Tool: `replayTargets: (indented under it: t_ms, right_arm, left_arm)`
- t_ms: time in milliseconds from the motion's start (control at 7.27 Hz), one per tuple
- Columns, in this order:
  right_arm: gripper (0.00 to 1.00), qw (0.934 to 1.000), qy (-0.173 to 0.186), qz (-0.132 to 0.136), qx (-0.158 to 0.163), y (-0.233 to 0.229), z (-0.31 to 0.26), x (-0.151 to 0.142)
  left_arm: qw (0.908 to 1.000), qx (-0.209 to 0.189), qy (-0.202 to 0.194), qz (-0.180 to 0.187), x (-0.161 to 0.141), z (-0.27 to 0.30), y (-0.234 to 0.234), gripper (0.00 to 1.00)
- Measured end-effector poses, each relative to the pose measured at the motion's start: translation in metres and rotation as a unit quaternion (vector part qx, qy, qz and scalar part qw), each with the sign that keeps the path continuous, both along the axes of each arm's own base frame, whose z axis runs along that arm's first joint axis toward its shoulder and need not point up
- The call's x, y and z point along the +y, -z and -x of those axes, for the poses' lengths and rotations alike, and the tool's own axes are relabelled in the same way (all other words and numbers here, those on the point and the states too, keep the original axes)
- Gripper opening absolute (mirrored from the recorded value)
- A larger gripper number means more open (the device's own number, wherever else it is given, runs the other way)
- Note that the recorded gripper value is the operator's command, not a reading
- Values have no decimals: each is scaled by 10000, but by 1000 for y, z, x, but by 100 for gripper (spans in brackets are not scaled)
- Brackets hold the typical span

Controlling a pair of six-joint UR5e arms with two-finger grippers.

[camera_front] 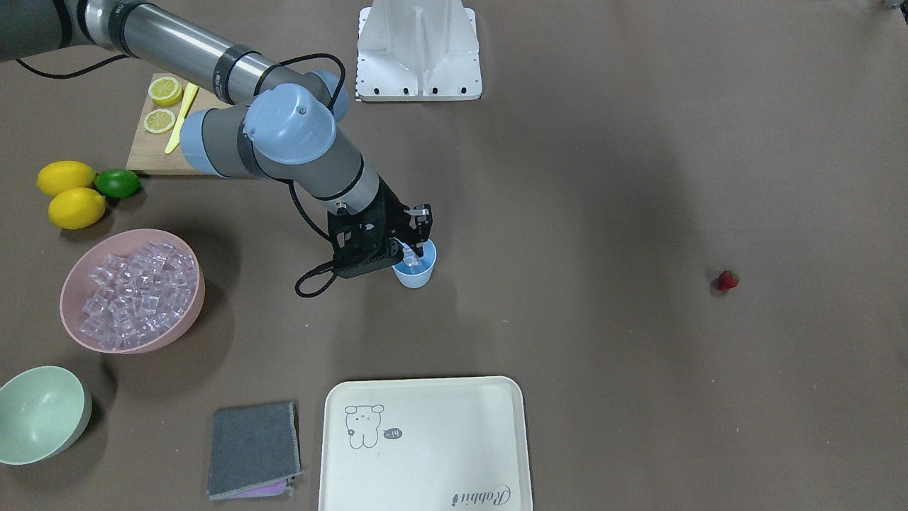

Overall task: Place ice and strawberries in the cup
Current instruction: 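Open the right gripper to drop the ice cube into the cup, then move the right gripper back over the pink ice bowl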

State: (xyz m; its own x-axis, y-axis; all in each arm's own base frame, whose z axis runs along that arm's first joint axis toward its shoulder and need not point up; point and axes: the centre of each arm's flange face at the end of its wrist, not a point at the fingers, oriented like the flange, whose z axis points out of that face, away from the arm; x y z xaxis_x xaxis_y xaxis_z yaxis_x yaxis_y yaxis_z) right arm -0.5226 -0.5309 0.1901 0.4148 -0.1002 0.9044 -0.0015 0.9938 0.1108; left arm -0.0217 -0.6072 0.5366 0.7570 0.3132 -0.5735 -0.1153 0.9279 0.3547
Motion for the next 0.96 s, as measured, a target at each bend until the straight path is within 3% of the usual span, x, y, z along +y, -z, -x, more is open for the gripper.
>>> replayTargets:
  t_ms: [550, 963]
  right_arm:
    - [99, 10000, -31, 47, -12, -5, -15, -2]
    - [99, 9996, -80, 251, 82, -25, -84, -51]
  left_arm:
    - [10000, 1, 0, -15, -1, 0, 2, 98]
    - [10000, 5, 5, -38, -2, 0, 5, 98]
